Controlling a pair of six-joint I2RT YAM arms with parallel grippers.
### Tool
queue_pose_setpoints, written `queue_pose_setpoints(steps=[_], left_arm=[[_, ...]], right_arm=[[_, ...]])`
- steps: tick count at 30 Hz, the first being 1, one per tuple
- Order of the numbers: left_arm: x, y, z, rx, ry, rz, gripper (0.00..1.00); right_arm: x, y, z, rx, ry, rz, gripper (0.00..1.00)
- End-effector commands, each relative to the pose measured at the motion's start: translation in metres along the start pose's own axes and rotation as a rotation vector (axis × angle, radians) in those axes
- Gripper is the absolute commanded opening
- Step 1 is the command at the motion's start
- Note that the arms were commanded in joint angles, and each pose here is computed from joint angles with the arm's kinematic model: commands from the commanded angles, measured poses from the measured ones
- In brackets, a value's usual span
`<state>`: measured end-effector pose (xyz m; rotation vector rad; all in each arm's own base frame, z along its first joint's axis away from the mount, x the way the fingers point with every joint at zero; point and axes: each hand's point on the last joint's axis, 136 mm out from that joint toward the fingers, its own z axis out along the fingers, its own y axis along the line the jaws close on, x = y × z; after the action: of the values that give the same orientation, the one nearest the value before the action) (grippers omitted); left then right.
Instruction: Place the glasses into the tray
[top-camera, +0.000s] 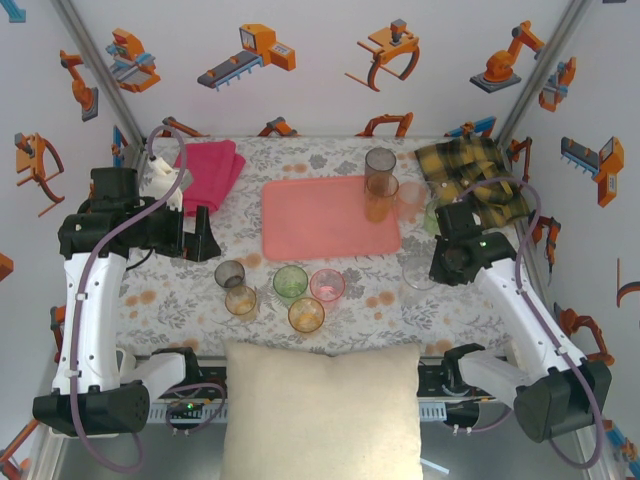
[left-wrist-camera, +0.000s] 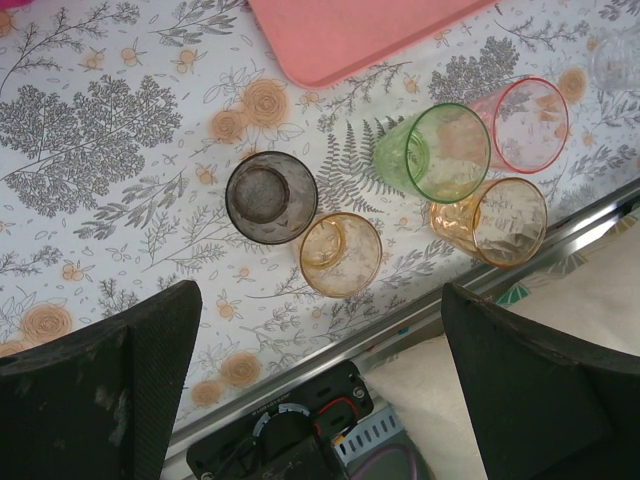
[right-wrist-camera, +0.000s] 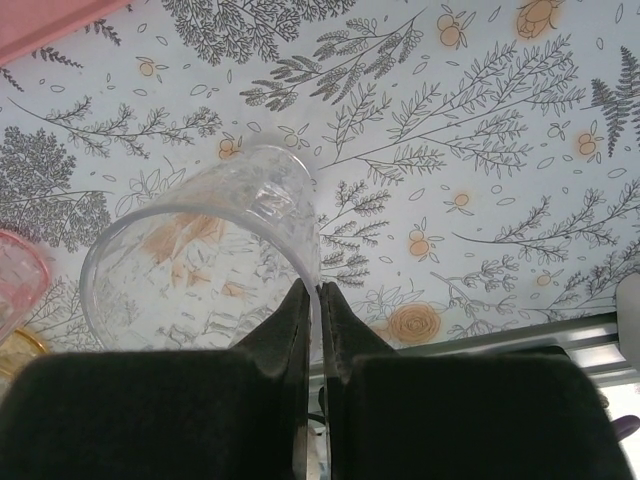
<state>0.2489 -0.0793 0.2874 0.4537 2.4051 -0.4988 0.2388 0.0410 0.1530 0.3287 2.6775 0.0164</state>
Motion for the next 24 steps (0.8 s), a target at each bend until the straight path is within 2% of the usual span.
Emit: queue_pose_setpoints(steps=[1,9,14,17,24], left_arm=[[0.002,-0.006,-0.001,0.024,-0.007,-0.001,0.97],[0.002,-0.006,-0.002,0.023,-0.010,-0.002,0.97],[0.002,-0.007,-0.003,0.024,-0.013,-0.001,0.97],[0.002,-0.007,-0.004,0.021,-0.016,0.000,0.97],[0.003,-0.008,-0.005,0.017,-0.018,0.002,0.97]], right_arm=[[0.000,-0.006,0.004,0.041,0.010,-0.027,0.09],[0.000,-0.005,0.009,0.046,0.020,-0.027,0.12],[-0.001,-0.002,0.010,0.034,0.020,-0.029,0.07],[-0.003,0.000,0.008,0.026,0.015,-0.033,0.00],[-0.008,0.003,-0.001,0.009,-0.001,-0.046,0.00]])
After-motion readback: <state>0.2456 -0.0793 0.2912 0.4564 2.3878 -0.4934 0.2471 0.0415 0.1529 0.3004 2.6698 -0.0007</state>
